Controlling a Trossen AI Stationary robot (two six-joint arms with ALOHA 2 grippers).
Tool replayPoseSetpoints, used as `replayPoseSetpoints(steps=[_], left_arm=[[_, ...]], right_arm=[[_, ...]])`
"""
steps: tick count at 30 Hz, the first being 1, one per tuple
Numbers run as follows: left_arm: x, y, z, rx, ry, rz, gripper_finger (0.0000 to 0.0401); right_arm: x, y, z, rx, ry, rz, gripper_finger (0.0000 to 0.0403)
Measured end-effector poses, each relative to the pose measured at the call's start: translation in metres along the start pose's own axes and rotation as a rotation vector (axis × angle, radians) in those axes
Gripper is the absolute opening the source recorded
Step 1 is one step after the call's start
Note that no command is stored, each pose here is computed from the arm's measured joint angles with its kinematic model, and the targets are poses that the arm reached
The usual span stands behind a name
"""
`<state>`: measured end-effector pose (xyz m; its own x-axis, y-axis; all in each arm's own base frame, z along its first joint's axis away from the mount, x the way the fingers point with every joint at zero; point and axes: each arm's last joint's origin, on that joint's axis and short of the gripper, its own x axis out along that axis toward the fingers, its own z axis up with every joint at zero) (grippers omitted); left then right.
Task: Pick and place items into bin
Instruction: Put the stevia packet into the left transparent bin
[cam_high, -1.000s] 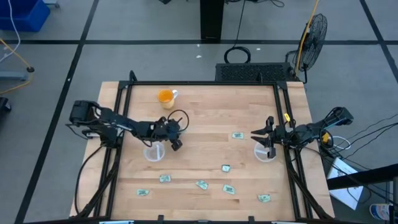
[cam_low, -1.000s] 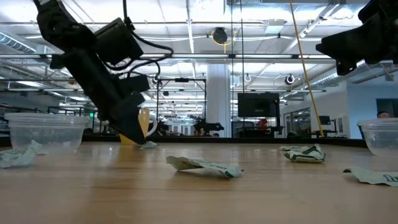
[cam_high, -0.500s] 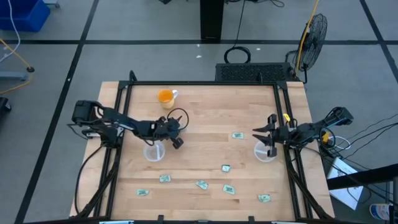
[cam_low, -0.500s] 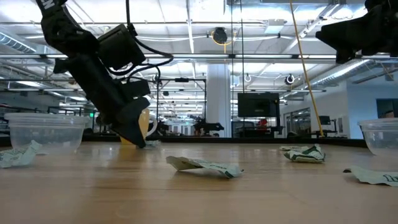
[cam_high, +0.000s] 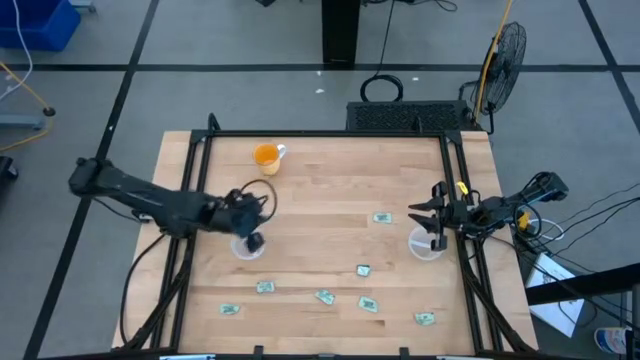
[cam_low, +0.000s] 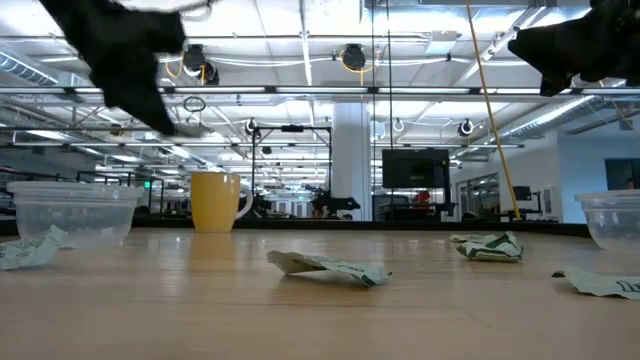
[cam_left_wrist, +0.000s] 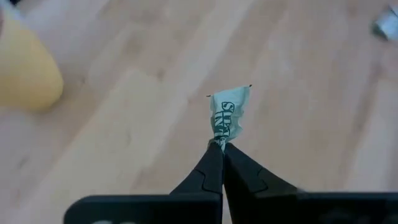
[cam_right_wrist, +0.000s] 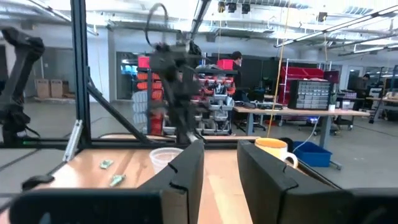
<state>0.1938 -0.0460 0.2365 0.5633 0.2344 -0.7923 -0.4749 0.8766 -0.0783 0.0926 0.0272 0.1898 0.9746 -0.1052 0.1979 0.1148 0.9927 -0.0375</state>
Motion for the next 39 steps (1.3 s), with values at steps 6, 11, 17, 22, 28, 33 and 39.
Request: replayPoseSetpoints(steps=[6,11,17,22,28,33,39], left_arm=[[-0.025,-0.022,-0.027,-0.030,0.106,-0.035,0.0002],[-0.009,-0.037,-0.055,0.023,0.211,0.033,0.0002],[0.014,-0.048,-0.069,0.052,0.271,0.141,0.0005],[0.034,-0.046,-0.070,0.046,0.317,0.237,0.0003],[0.046,-0.039,-0.062,-0.008,0.386,0.259,0.0018],[0.050,-0.035,-0.058,-0.038,0.455,0.230,0.0024],[0.051,-0.036,-0.056,-0.030,0.449,0.211,0.0025]], right_arm=[[0.000,-0.001,0.000,-0.022,0.007,-0.048,0.0091],[0.000,-0.002,0.001,-0.027,0.001,-0.048,0.0091],[0.000,-0.002,0.001,-0.042,-0.003,-0.048,0.0091],[0.000,-0.002,0.003,-0.067,-0.019,-0.052,0.0091],[-0.001,-0.004,0.013,-0.092,-0.106,-0.075,0.0091],[-0.001,-0.004,0.013,-0.123,-0.106,-0.077,0.0091],[-0.001,-0.006,0.012,-0.121,-0.075,-0.158,0.0091]])
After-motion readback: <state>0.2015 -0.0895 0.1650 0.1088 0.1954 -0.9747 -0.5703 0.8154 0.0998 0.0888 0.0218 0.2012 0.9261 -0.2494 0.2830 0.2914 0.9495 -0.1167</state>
